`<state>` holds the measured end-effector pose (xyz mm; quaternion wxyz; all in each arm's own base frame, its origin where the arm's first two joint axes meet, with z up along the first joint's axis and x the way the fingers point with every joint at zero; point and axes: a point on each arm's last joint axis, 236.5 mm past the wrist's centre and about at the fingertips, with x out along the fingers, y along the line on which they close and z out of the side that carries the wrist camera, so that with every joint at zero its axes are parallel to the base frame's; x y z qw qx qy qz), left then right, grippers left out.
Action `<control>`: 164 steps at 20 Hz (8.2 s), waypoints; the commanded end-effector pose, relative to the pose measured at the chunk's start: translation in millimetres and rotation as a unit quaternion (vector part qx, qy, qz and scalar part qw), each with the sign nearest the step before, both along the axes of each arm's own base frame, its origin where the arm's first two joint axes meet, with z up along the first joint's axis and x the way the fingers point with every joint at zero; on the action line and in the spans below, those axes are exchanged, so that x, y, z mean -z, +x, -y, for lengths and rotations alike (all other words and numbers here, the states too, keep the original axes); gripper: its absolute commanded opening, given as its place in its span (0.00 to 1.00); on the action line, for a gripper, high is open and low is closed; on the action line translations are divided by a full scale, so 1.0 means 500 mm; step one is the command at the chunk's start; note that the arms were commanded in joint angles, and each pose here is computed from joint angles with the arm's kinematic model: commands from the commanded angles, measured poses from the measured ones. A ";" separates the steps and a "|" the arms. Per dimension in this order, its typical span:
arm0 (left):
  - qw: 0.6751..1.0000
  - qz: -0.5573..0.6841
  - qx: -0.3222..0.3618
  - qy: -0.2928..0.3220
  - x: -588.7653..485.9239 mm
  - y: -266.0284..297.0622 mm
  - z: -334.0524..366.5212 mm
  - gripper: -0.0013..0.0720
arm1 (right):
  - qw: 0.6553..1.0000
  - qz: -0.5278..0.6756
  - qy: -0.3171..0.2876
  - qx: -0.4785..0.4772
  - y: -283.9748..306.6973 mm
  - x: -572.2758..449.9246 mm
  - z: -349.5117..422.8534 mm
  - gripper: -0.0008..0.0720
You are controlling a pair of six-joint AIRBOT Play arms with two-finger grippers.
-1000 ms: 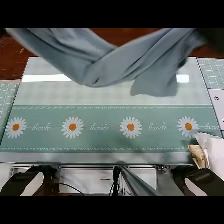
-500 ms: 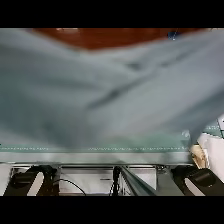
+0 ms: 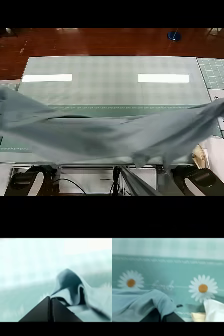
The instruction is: Fold the shirts.
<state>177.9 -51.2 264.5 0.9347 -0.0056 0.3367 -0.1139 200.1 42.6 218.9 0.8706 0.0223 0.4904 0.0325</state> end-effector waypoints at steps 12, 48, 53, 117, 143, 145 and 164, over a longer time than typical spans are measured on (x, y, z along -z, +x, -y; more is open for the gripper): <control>0.992 -0.020 -0.116 -0.053 0.406 0.324 -0.077 0.05 | 1.000 -0.004 0.002 -0.025 0.358 0.436 -0.127 0.05; 0.873 -0.450 -0.045 -0.184 0.648 -0.012 -0.056 0.93 | 0.991 -0.103 0.070 0.044 0.254 0.444 0.170 0.84; 0.853 -0.458 -0.011 -0.249 0.662 -0.002 -0.005 0.83 | 0.986 -0.138 0.086 0.042 0.248 0.485 0.161 0.84; 0.895 0.442 0.057 -0.009 -0.556 -0.084 0.075 0.04 | 0.785 0.612 0.067 -0.073 -0.077 -0.749 -0.067 0.05; 0.996 -0.016 -0.015 -0.083 0.145 0.476 -0.013 0.04 | 0.975 0.159 0.130 -0.082 0.560 -0.023 -0.048 0.05; 0.997 -0.033 -0.009 -0.067 0.199 0.514 -0.023 0.04 | 0.975 0.172 0.117 -0.074 0.611 0.006 -0.044 0.05; 0.962 -0.259 -0.008 -0.090 0.558 0.543 -0.005 0.36 | 0.982 -0.111 0.149 -0.043 0.612 0.430 -0.048 0.46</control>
